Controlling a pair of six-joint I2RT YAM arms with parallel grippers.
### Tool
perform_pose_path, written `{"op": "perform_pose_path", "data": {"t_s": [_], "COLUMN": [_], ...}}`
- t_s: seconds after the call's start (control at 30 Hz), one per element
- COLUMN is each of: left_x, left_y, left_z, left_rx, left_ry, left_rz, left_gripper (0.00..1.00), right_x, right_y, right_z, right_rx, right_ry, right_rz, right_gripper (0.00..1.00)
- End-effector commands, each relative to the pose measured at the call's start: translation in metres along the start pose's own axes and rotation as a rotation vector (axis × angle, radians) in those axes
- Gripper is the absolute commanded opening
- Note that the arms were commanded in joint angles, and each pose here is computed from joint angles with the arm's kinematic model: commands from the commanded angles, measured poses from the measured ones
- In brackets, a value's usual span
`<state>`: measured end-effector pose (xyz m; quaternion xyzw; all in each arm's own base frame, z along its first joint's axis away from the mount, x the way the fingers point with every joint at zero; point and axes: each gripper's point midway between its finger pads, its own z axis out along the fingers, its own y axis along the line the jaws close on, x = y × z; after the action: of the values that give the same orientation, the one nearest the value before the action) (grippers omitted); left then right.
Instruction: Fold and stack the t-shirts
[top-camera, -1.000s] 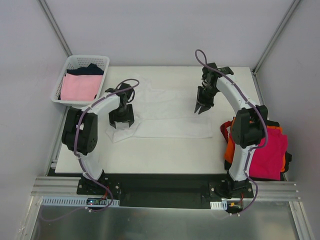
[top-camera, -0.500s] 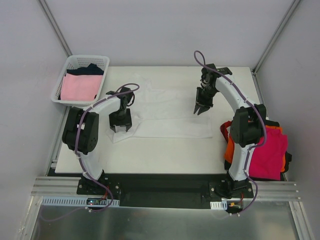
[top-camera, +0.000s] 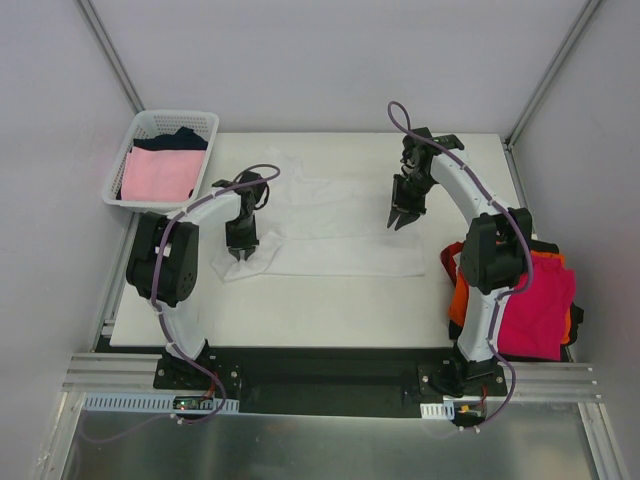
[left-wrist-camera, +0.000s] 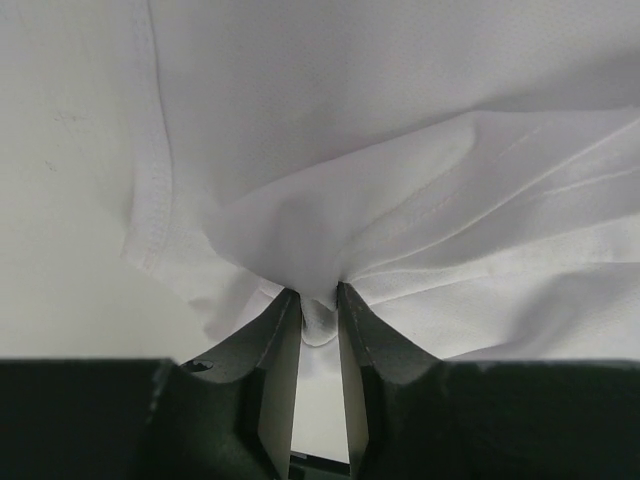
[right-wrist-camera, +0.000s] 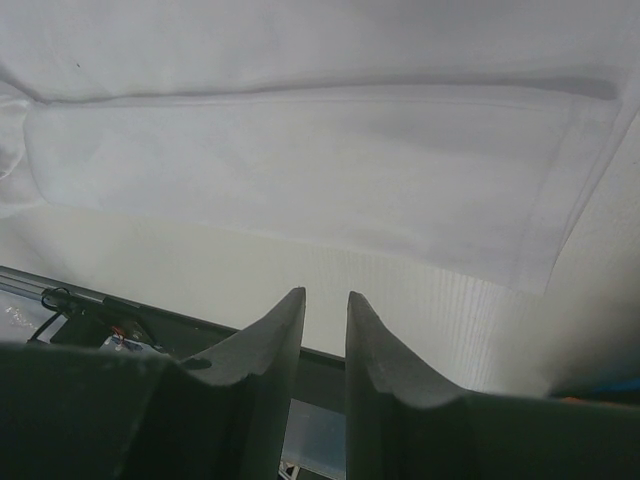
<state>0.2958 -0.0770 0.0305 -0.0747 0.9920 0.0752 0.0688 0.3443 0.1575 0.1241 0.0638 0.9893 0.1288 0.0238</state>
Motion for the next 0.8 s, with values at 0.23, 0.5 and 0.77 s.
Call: {"op": "perform_pose_path", "data": {"t_s": [0.23,0.5,0.77], "left_x": [-0.012,-0.010,-0.024], "left_y": [0.008,0.028,-0.014], "left_z": [-0.017,-0.018,-0.035], "left_rx": [-0.027,-0.149,0.091], "left_ry": [-0.017,-0.007,-0.028], "left_rz": [-0.017,-0.032,-0.027], "left_gripper": [0.29,0.35,0.34], "right_x": [0.004,0.004,0.005], "right_y": [0.006,0.007,0.007], "right_z": [0.000,0.002,0.002], "right_rx": [-0.019,-0.026,-0.027], "right_ry": [0.029,0.036,0.034], "right_rz": [-0.015,-0.017,-0.017], "right_gripper": [0.27,0.27,0.27]}}
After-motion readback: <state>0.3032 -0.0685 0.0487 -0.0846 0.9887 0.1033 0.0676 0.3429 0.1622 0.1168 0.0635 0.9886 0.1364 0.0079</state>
